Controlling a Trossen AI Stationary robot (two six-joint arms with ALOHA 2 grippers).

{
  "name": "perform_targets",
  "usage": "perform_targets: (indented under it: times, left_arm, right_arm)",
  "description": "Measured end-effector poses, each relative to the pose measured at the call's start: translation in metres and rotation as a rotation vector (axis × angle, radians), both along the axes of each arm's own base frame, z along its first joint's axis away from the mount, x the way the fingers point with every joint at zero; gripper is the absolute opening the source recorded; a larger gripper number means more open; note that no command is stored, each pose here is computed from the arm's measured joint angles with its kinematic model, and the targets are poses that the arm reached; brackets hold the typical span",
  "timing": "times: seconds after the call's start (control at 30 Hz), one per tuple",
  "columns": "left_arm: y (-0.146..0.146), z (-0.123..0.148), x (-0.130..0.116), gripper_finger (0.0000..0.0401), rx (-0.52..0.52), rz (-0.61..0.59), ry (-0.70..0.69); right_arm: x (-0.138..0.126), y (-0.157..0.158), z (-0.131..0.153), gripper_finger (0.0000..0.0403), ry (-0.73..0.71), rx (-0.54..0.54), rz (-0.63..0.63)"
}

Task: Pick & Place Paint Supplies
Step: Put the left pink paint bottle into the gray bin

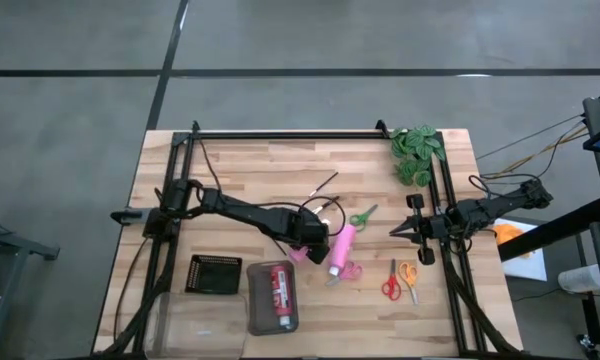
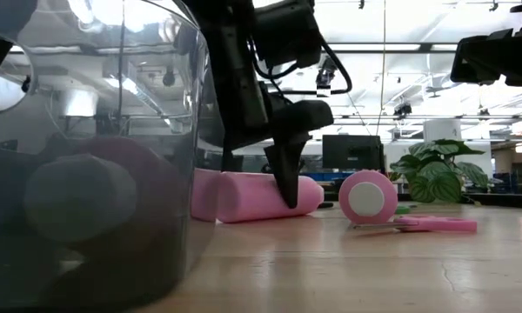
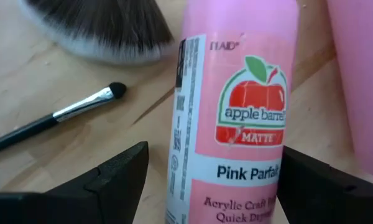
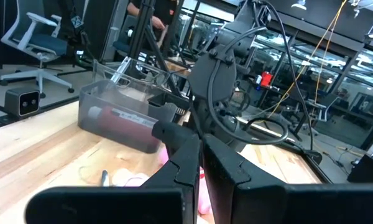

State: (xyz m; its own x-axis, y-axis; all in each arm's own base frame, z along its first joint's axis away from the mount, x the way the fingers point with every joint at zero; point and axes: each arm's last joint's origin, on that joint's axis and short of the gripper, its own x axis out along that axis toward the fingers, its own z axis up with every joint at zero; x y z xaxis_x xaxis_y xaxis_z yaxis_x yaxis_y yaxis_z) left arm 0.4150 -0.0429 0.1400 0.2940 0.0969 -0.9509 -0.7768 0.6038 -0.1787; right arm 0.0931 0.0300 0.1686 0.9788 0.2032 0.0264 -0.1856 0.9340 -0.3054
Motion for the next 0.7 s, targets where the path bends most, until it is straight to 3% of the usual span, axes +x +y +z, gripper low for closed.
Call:
perform_targets:
  times: [0.13, 0.43, 0.7]
  left_arm:
    - [-0.0001, 0.0006, 0.0007, 0.0293, -0.002, 0.003, -0.009]
    - [-0.0001, 0.0014, 0.0013, 0.0184, -0.002, 0.002, -0.017]
    - [0.0009, 0.0021, 0.002, 0.0172, -0.006, 0.004, -0.024]
  right_arm:
    - [0.0, 0.0, 0.0, 0.0015, 0.0, 0.0, 0.0]
    - [0.0, 0.0, 0.0, 0.0015, 0.0, 0.0, 0.0]
    - [0.0, 0.0, 0.0, 0.0015, 0.0, 0.0, 0.0]
